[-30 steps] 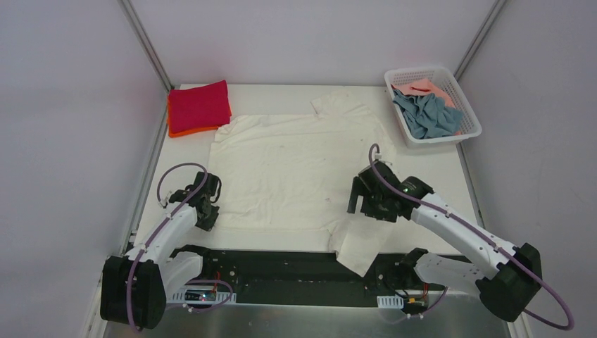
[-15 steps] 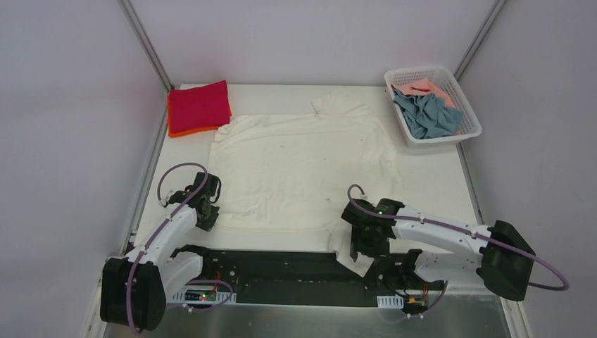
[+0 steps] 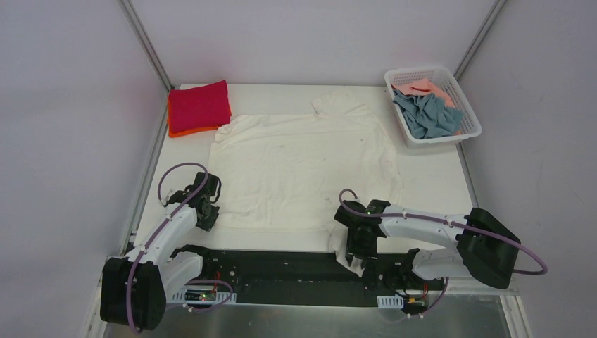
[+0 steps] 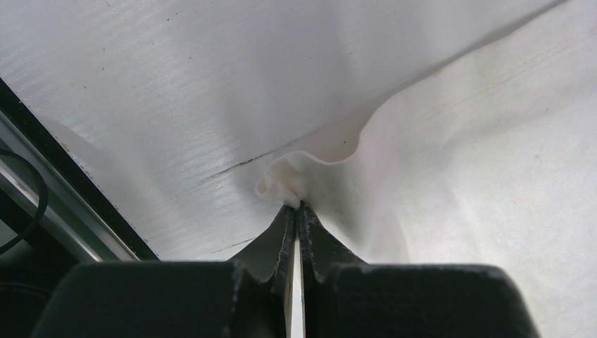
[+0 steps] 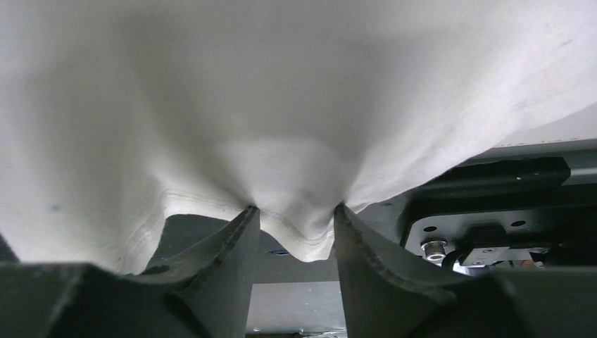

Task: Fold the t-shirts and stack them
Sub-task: Grab the side of the flattened tshirt closest away from the robot with both arms

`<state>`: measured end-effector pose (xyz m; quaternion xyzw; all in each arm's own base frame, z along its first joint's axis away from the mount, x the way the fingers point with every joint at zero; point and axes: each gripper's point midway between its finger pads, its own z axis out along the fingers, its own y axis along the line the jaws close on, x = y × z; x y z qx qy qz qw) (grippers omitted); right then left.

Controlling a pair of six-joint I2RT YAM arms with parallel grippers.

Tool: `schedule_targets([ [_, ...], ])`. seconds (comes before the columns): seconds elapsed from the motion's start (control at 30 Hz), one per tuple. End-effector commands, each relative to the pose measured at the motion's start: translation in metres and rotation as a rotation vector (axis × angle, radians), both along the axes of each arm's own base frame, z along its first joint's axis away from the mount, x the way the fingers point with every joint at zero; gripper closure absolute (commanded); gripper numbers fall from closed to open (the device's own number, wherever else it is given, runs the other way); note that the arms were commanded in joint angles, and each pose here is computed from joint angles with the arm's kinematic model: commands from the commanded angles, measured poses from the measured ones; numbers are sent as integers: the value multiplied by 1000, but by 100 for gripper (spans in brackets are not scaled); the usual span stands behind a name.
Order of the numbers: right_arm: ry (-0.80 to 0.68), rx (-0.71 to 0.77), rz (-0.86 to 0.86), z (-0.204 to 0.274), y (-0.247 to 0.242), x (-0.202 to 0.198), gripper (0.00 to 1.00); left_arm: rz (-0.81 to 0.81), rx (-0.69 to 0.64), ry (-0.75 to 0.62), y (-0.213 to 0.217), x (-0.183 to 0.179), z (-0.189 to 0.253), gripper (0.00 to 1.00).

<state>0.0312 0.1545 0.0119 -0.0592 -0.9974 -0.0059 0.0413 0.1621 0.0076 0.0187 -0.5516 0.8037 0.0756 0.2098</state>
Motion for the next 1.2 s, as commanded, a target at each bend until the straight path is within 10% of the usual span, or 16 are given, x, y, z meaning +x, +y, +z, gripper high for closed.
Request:
schedule_targets([
  [0.0,35,-43,-17,-9,-7,-10,62,-3,3,41,1,-9,-7,100],
  [0.23,-73,-136,-18,3,-25,8,100,-12,0,18,0,-5,-1,100],
  [0.9,85,14,62,77,-41,-41,100,12,8,-26,6,-22,12,100],
  [1.17,-139,29,-12,82,-35,10,100,-22,-20,-81,-1,-8,25,100],
])
